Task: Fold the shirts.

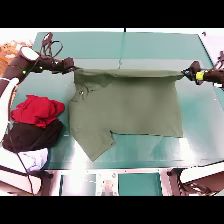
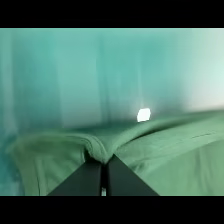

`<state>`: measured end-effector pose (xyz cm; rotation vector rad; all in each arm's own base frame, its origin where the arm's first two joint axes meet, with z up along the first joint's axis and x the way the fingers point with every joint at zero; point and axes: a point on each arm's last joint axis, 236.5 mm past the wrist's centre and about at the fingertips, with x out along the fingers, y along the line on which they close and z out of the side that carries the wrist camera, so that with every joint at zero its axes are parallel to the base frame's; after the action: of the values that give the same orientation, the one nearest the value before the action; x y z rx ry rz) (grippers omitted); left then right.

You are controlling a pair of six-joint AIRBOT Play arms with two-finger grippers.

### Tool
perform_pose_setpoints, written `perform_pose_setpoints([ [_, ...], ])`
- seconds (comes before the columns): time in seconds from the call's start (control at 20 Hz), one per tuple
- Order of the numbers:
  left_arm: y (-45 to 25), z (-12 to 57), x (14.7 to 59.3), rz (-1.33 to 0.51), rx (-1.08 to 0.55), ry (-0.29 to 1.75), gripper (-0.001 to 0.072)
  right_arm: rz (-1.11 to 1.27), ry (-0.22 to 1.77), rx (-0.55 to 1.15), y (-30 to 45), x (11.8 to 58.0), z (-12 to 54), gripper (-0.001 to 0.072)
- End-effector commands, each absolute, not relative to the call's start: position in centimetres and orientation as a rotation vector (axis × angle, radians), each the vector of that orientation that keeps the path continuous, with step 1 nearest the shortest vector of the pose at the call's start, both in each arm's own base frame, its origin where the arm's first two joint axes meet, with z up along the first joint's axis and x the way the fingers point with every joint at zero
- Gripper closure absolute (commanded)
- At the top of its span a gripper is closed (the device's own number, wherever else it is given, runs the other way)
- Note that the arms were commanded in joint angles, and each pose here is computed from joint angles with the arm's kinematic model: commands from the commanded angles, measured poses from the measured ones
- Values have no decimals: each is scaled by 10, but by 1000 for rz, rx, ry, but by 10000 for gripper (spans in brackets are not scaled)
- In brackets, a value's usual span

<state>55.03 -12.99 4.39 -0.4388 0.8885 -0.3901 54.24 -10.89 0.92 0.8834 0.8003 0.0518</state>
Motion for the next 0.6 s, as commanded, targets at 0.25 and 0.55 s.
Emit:
perform_pose_setpoints([
  [0.25, -125, -9, 508, -435, -295, 1126, 683, 43, 1070, 759, -113, 500, -51, 697],
  [0.55, -125, -57, 463, -427, -328, 1298, 683, 11, 1181, 716, -106, 458, -77, 695],
])
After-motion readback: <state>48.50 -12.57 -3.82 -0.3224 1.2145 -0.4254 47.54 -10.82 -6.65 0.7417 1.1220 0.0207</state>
